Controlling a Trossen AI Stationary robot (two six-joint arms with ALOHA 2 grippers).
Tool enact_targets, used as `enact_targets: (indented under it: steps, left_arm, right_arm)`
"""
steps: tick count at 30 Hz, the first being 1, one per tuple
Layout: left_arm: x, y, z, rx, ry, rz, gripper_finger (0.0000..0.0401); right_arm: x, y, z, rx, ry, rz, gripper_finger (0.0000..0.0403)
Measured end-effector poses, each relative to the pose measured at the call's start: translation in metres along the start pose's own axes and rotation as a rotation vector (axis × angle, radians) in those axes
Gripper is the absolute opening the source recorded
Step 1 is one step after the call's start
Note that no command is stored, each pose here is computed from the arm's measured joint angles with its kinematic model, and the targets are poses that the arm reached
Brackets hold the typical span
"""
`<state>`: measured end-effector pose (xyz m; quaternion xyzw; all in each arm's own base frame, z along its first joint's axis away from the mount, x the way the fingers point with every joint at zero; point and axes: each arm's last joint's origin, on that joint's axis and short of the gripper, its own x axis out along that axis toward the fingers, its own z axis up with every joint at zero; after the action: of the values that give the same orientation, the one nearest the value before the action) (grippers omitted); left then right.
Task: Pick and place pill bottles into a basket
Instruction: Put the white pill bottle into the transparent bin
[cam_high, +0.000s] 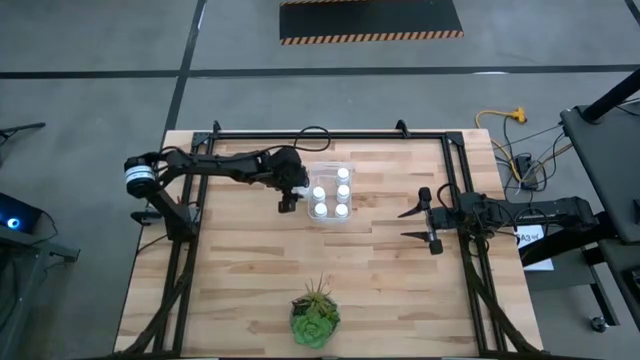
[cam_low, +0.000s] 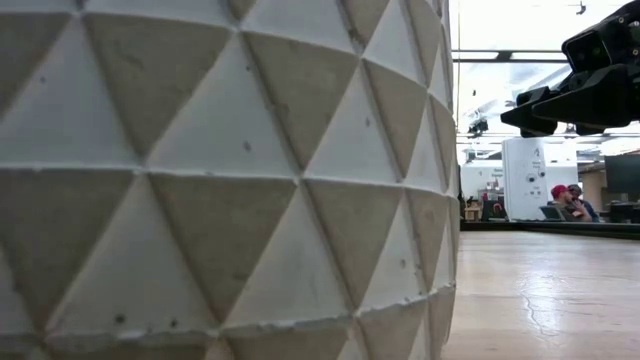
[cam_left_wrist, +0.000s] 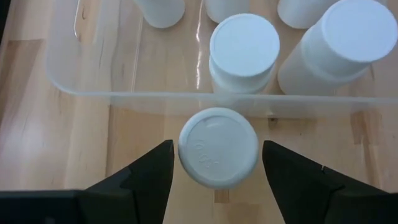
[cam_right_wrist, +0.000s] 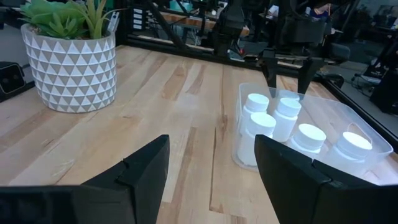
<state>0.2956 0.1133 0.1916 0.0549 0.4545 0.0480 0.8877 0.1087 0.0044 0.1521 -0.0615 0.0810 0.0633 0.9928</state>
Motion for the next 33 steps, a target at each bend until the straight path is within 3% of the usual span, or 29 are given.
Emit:
enact_targets:
  steps: [11,20,25,33]
  left_arm:
    - [0.000,0.002,0.001,-0.004,-0.026,-0.021,0.0224]
    - [0.009,0.003,0.001,-0.012,-0.029,-0.022,0.0162]
    - [0.015,0.004,0.001,-0.013,-0.026,-0.023,0.0157]
    - [-0.006,0.003,0.002,-0.043,-0.015,0.001,0.0155]
  right_arm:
    - [0.000,0.000,0.000,0.000,0.000,0.000,0.0226]
    - [0.000,0.000,0.000,0.000,0.000,0.000,0.0226]
    - [0.000,0.000,0.000,0.000,-0.001,0.000,0.0226]
    - [0.000,0.000,0.000,0.000,-0.001,0.000,0.0226]
